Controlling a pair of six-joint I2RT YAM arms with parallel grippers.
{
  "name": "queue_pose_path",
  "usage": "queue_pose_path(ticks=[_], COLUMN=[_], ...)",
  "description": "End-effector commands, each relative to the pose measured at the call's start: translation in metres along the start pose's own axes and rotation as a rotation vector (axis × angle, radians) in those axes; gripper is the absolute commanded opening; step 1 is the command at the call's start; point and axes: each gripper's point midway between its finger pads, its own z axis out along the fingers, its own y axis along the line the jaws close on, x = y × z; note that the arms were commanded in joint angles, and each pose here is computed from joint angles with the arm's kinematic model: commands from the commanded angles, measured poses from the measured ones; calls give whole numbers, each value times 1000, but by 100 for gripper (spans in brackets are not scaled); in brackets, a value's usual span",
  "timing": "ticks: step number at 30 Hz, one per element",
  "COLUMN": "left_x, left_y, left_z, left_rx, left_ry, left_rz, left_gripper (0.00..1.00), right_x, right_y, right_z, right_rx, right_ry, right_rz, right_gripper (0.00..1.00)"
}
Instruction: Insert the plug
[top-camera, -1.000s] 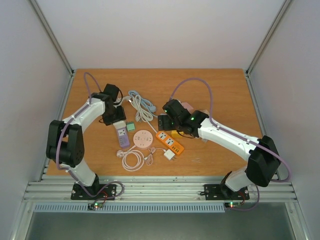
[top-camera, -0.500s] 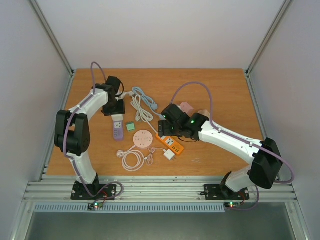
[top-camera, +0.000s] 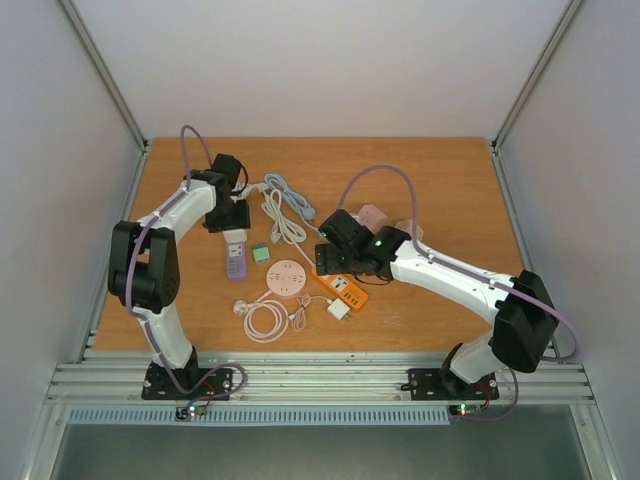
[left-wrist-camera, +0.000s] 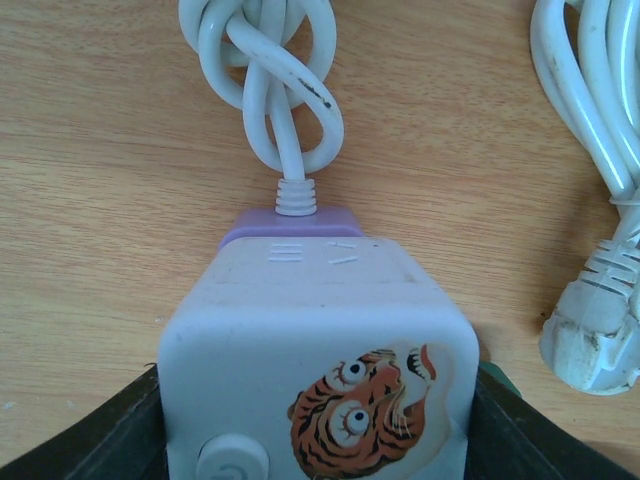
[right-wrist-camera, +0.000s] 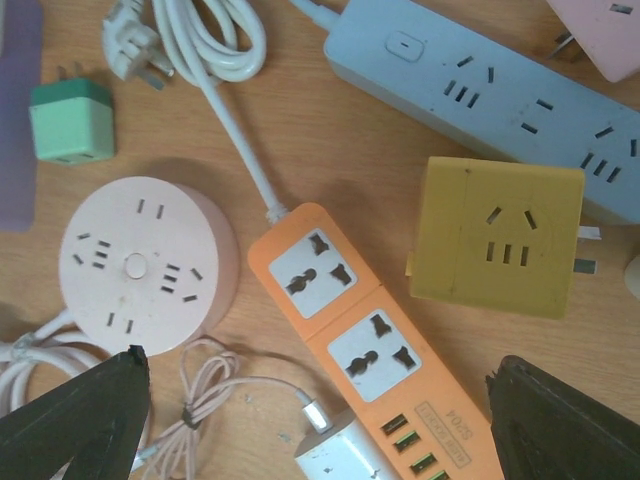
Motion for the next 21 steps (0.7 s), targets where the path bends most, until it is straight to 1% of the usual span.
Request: queue_pose_path(ticks=[1,3,6,7,10,14,17,20,21], left_x=[55,54,44,39,20,0,-7,-9,-10], left_y=[40,37,27,23,15,9,10,14,15], left_z=[65,62,47,39,11,-26,-54,-87,-99], left_rx=[-176,-163,-106,-89,-45,-8,10,27,46], left_ry=[218,206,160,137,71,-25,-99,-189,-223], left_rz=[-33,-46,-60,-63,-67,-73,-85,-99,-105], left_gripper=[34,36,47,51,68,88,95,99,99], right_x=[-10,-13,-18,-19,-22,-24,-24,-24,-23], right_y=[-1,-4,-4,-3,2,7,10,12,13], right_z=[4,7,11,12,15,16,20,24,26], right_rx=[48,75,94,93,83,70,65,75,76], right_ry=[-34,-46,-58,-59,-60,-60,-47,-28,-22], right_rz=[-27,-45,-71,-77,-90,-84,-94,-106,-111], right_gripper=[93,93,94,94,94,95,95,95,95])
